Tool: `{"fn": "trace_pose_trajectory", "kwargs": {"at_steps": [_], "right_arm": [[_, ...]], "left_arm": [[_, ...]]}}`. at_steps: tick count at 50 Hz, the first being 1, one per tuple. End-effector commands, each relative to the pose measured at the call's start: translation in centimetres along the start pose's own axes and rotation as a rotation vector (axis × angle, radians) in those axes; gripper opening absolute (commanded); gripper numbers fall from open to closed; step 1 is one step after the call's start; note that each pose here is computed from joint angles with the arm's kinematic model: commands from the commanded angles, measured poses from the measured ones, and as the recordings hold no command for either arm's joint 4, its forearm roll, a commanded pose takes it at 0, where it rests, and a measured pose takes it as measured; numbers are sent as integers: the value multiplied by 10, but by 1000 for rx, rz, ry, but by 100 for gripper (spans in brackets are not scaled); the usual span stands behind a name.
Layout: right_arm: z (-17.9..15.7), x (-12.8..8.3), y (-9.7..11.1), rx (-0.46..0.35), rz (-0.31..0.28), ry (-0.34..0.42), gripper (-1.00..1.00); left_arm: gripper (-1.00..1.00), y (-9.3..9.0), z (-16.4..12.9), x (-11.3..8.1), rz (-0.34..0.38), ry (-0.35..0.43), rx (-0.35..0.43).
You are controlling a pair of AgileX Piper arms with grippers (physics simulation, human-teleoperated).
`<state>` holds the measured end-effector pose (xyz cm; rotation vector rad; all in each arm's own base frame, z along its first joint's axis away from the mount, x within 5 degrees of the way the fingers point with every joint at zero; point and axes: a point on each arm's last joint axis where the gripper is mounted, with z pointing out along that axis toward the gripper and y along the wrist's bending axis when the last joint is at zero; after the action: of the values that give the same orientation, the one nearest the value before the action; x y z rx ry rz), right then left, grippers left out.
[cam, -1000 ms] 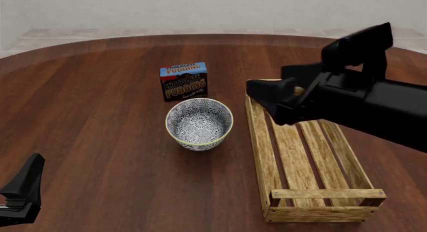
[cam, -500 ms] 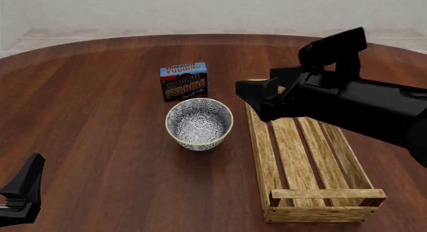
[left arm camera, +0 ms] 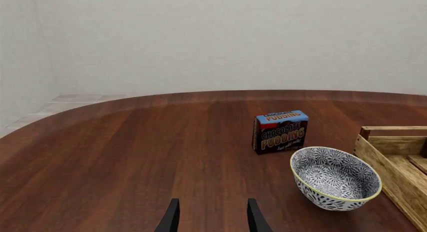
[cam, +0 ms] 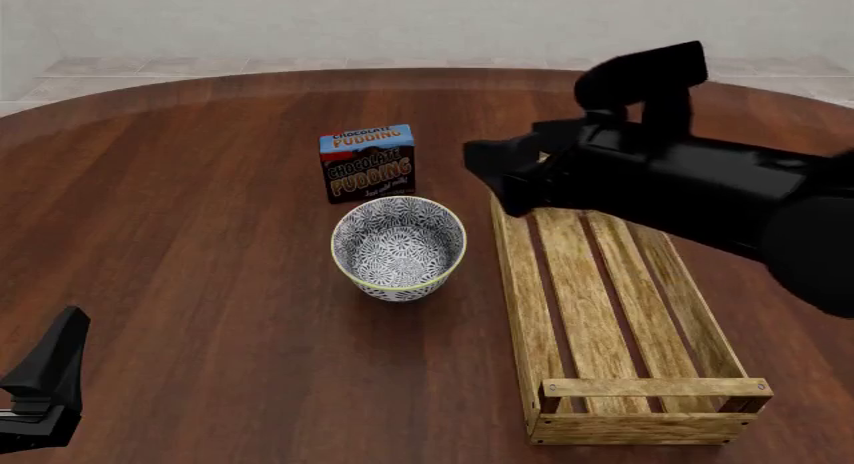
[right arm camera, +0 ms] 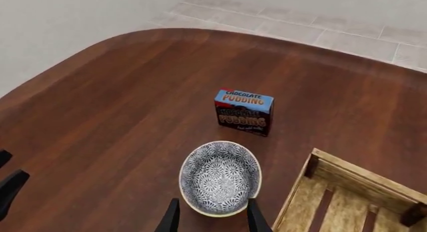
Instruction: Pick up the bowl on the left and put it in the tray.
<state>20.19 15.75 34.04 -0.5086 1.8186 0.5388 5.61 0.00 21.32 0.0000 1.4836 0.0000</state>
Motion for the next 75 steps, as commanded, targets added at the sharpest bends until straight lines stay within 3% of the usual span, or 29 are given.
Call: {"fn": "trace_pose_trajectory", "kwargs": {"at_steps": [1,19,31,49,75], "right_arm": [[9,-1,5,-14,13,19,100],[21,-10,-1,10,32,9,100],[24,-19,0,7,79,2,100],[35,-33,-17,66,69,-24,100],[63,-22,-30,100,58,16,100]], "left_arm": [[100,0,0,0,0,0,0],[100,0,0,0,0,0,0],[100,0,0,0,0,0,0],[100,0,0,0,0,0,0],[100,0,0,0,0,0,0]]}}
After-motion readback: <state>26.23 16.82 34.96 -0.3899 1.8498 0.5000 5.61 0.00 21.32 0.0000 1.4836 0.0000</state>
